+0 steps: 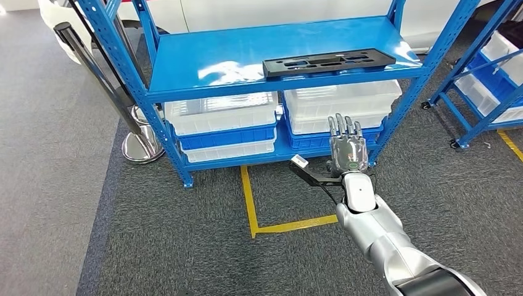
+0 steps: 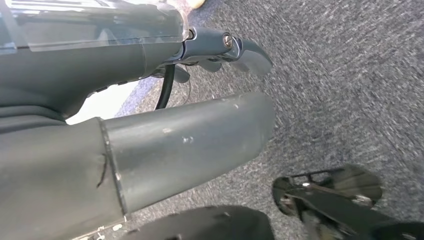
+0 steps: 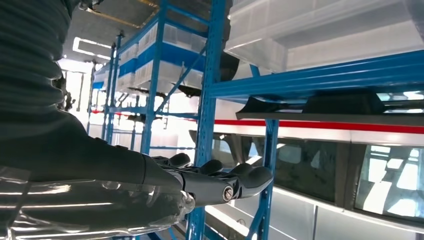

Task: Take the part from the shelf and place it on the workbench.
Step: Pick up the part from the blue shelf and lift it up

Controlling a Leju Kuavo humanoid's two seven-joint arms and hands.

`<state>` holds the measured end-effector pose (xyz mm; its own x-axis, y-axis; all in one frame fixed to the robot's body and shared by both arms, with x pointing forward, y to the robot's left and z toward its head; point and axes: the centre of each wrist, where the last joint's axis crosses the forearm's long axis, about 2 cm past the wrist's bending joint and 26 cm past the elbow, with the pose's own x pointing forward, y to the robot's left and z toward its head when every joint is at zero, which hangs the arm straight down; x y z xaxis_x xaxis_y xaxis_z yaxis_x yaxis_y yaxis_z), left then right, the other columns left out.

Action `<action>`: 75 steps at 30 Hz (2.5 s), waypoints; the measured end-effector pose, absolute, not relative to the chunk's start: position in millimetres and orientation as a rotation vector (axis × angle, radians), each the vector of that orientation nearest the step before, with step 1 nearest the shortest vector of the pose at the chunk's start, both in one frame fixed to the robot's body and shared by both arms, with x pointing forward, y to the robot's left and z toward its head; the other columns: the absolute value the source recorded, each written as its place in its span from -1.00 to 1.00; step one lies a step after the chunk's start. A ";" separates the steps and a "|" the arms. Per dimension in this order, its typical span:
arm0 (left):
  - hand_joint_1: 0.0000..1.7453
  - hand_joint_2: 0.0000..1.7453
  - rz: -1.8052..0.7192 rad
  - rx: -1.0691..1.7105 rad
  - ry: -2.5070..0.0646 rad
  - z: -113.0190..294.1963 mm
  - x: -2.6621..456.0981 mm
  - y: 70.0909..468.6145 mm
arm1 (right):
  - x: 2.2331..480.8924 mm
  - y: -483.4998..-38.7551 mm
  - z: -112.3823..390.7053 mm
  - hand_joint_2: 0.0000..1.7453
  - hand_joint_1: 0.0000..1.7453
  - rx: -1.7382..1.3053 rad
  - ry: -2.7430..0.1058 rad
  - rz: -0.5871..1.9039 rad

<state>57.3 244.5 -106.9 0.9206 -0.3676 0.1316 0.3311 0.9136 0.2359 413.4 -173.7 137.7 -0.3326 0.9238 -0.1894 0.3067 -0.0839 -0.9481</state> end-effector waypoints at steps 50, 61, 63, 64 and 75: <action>-1.00 -1.00 -0.380 0.215 -0.168 -107.4 53.5 244.1 | 418.1 -209.8 132.4 1.00 -1.00 -1.379 -1.518 1.284; -1.00 -1.00 -0.383 0.213 -0.170 -107.1 55.3 244.1 | 421.5 -215.4 137.6 1.00 -1.00 -1.398 -1.529 1.252; -1.00 -1.00 -0.383 0.213 -0.168 -107.3 54.1 244.0 | 420.6 -215.4 136.3 1.00 -1.00 -1.396 -1.528 1.253; -1.00 -1.00 -0.383 0.213 -0.167 -107.3 53.7 244.0 | 420.6 -215.2 136.5 1.00 -1.00 -1.397 -1.530 1.253; -1.00 -1.00 -0.383 0.212 -0.175 -106.9 56.7 243.9 | 421.9 -212.3 140.2 1.00 -1.00 -1.396 -1.563 1.272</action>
<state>56.7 243.9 -106.9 0.9128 -0.3874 0.1291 0.3509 0.9058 0.2373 421.9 -212.3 140.2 -0.1970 0.9734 -0.1174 0.3130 -0.0511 -0.9484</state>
